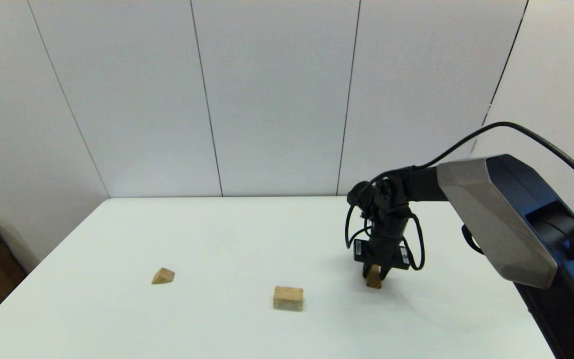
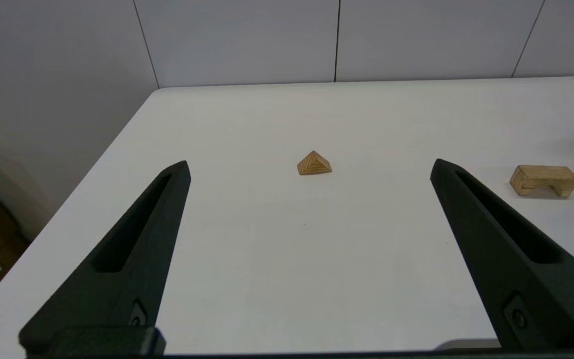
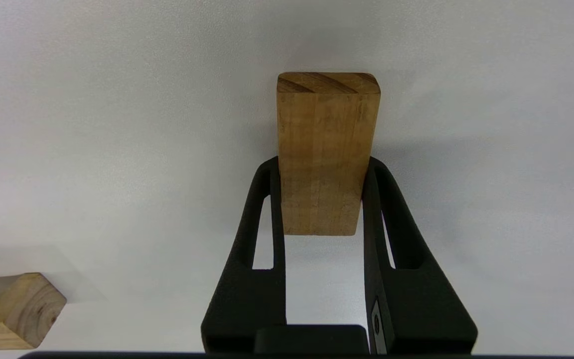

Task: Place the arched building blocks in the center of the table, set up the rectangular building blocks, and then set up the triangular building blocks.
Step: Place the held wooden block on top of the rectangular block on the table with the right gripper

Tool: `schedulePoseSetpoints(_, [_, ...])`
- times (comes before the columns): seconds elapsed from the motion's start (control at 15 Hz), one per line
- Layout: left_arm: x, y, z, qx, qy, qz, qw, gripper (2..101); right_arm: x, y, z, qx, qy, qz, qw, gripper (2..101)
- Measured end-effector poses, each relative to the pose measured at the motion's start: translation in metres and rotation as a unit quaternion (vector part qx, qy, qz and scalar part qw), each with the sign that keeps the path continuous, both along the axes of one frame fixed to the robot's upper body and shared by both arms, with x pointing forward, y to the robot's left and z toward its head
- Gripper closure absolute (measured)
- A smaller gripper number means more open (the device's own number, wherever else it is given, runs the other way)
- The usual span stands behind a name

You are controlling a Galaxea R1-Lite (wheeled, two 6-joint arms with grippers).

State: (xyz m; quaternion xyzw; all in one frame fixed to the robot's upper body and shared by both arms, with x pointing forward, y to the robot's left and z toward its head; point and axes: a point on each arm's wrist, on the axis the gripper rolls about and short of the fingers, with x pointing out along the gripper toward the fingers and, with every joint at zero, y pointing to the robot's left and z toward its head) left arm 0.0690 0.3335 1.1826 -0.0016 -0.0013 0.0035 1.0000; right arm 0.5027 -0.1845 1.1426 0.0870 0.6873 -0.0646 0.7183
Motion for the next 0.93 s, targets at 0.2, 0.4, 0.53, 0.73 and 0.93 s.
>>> schedulePoseSetpoints(0.2, [0.000,0.000,0.000,0.000,0.000,0.000,1.000,5.4,-0.002,-0.001,0.012,0.005,-0.010,0.002,0.9999,78.1])
schedulePoseSetpoints(0.4, [0.000,0.000,0.000,0.000,0.000,0.000,1.000,5.4,-0.006,-0.002,0.040,0.013,-0.040,0.026,0.9988,78.1])
schedulePoseSetpoints(0.53, [0.000,0.000,0.000,0.000,0.000,0.000,1.000,5.4,-0.010,-0.002,0.058,0.018,-0.059,0.041,0.9972,78.1])
schedulePoseSetpoints(0.73, [0.000,0.000,0.000,0.000,0.000,0.000,1.000,5.4,-0.017,-0.001,0.079,0.024,-0.080,0.069,0.9941,78.1])
schedulePoseSetpoints(0.93, [0.000,0.000,0.000,0.000,0.000,0.000,1.000,5.4,-0.026,-0.001,0.093,0.027,-0.091,0.124,0.9877,78.1])
